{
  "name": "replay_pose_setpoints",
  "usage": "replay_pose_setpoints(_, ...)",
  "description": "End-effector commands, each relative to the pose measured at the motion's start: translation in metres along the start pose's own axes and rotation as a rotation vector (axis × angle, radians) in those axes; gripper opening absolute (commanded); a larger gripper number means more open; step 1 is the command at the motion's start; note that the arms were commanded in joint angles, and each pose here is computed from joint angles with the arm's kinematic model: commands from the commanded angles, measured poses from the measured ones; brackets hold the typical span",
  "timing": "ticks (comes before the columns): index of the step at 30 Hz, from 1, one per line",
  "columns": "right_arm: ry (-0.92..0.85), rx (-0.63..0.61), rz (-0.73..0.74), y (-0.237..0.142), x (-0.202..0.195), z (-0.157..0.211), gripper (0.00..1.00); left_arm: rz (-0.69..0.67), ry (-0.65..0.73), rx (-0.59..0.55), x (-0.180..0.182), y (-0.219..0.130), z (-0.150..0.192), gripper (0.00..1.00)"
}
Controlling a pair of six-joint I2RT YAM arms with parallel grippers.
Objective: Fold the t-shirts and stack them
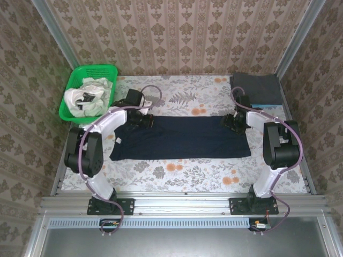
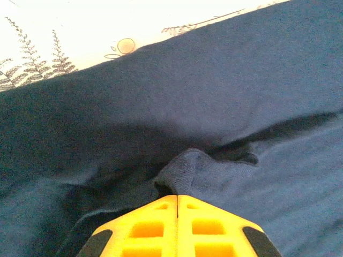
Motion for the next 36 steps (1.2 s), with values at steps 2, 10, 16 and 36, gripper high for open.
replay_pose_setpoints(2,0.016,0.027,0.005,-0.003,-0.008,0.008,0.7,0.045,-0.021,-0.008,-0.017,-0.013,0.012,0.0)
replay_pose_setpoints(10,0.011,0.039,-0.02,-0.008,-0.007,0.014,0.71,-0.007,-0.071,0.045,-0.06,-0.024,0.043,0.0)
replay_pose_setpoints(16,-0.002,0.029,-0.001,-0.014,-0.007,0.016,0.72,0.015,-0.167,0.086,-0.088,-0.01,0.079,0.0)
replay_pose_setpoints(36,-0.185,-0.063,0.123,-0.013,0.047,0.024,0.76,-0.095,-0.384,0.052,-0.01,0.009,0.096,0.5)
Point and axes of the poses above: each hand's point on the last joint's axis, 136 mm out from that joint toward the fingers, its own y axis out along the fingers, its own x axis along the line the jaws close on, z = x × y, the point moved 7 cm from there along -y, back along the fingers, and after that the axes turned 14 degrees about y, right-handed, at the moved point
